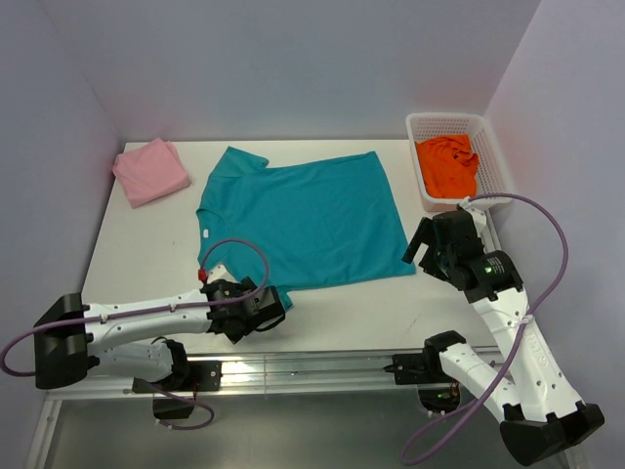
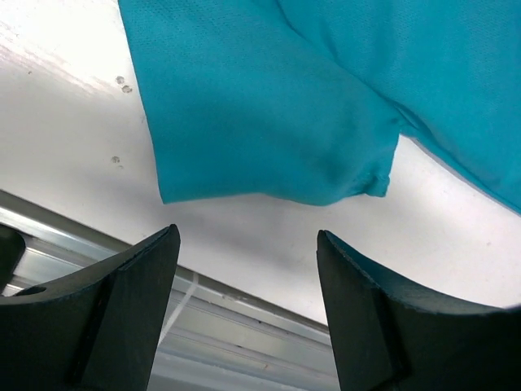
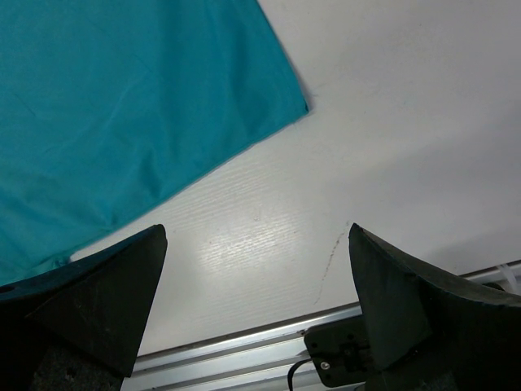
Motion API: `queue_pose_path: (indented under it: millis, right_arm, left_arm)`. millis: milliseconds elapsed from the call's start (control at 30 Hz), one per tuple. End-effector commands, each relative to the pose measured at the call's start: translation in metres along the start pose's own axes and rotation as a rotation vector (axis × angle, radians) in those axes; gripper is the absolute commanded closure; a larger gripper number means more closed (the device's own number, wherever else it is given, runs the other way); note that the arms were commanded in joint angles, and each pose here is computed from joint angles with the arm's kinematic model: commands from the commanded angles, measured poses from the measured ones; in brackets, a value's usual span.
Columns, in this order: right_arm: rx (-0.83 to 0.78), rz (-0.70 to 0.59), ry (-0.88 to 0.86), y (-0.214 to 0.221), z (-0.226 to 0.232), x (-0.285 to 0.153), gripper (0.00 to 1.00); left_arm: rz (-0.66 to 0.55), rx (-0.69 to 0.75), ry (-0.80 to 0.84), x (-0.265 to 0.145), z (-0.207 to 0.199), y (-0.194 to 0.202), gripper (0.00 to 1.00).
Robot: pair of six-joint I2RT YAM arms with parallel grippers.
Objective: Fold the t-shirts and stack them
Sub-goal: Flatten the tshirt out
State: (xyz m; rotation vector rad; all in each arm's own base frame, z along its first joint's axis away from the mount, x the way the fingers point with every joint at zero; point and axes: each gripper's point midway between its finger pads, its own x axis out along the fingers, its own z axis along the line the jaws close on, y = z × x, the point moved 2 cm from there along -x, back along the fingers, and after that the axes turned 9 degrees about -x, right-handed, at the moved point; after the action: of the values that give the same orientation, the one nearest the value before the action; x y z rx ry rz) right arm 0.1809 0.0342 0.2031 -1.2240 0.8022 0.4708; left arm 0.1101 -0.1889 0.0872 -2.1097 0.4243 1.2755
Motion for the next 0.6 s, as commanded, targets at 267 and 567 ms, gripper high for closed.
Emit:
queue_pose_path:
  millis: [267,567]
  right_arm:
    - [0.001,-0.029,0.015,-0.003,-0.004,-0.002,0.00]
    - [-0.007,-0.024,0.018,-0.001,-0.005,-0.003,0.00]
  left_arm:
    - [-0.066,0.049,-0.073,0.032,0.026,0.002,0.27]
    - [-0.089,0.087,-0.079,0.050,0.023,0.011,0.28]
